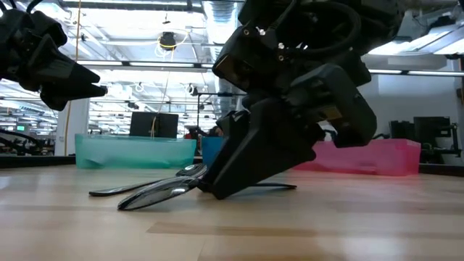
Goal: Sort silverware by color (type)
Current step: Put the black spoon into the blue bin
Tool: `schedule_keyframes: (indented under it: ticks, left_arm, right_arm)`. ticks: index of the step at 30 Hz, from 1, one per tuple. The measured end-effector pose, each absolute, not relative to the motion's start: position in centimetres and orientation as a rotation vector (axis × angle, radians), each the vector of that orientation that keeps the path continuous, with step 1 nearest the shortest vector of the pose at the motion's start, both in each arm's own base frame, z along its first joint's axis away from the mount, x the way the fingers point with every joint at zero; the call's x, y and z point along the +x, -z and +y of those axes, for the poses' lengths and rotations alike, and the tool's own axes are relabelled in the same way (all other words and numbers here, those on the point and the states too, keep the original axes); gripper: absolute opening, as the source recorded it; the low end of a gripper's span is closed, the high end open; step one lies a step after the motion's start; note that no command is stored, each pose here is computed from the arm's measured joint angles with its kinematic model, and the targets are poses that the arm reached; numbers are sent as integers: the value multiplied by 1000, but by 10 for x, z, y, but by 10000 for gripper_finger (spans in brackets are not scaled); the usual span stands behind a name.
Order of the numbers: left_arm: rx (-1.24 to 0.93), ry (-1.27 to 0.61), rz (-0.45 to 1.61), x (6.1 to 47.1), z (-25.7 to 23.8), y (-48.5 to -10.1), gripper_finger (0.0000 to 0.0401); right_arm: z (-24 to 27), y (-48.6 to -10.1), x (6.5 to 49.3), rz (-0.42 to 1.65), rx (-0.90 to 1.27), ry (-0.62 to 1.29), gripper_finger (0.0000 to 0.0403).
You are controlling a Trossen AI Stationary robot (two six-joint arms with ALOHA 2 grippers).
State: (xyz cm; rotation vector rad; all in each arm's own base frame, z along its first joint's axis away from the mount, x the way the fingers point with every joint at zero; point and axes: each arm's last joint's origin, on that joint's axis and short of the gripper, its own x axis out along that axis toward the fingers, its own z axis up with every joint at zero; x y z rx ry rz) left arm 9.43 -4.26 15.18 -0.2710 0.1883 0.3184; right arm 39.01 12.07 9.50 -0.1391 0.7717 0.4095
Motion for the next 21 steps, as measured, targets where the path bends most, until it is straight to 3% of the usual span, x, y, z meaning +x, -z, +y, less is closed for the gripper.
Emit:
schedule_keyframes:
  ticks: [21]
  left_arm:
    - [-271, -317, 189, 94, -43, -152, 194]
  right_arm:
    - [120, -93, 390, 796, -76, -363, 36]
